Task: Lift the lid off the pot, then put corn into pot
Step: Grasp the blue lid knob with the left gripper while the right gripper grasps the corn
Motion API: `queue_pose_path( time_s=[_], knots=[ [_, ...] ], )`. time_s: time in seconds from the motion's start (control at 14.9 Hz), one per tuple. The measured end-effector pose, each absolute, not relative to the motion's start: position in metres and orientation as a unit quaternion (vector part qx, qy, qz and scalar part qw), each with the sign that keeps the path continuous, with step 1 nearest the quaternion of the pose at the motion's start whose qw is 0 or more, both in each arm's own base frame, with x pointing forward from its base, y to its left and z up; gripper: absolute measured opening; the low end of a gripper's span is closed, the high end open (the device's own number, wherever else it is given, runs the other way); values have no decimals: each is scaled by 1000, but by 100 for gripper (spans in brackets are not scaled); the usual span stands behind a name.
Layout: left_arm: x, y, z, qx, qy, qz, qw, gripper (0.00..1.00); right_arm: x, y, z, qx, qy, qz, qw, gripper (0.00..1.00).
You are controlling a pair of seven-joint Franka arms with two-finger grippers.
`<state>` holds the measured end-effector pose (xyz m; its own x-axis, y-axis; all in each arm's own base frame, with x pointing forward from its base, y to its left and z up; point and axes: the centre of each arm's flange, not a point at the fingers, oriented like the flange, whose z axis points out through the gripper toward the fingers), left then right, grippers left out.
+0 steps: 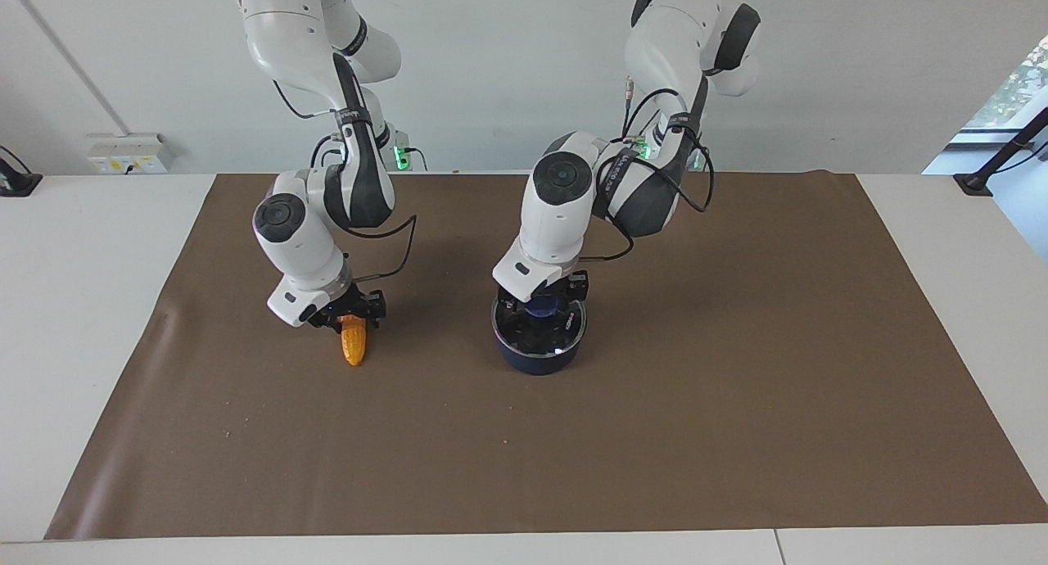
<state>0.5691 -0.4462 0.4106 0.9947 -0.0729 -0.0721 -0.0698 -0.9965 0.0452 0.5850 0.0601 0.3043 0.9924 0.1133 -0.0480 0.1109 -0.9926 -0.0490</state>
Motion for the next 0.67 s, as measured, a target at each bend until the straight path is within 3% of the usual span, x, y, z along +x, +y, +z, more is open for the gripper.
queue_pose_path(
  time_s=[0.2, 0.34, 0.67],
  knots=[
    [566, -447, 404, 998, -36, -43, 17, 91, 582, 60, 300, -998, -58, 31, 23, 63],
    [565, -448, 403, 998, -35, -44, 17, 88, 581, 60, 298, -997, -63, 32, 23, 41],
    [565, -448, 403, 998, -32, -43, 17, 81, 582, 60, 301, -997, -65, 35, 23, 40]
  ],
)
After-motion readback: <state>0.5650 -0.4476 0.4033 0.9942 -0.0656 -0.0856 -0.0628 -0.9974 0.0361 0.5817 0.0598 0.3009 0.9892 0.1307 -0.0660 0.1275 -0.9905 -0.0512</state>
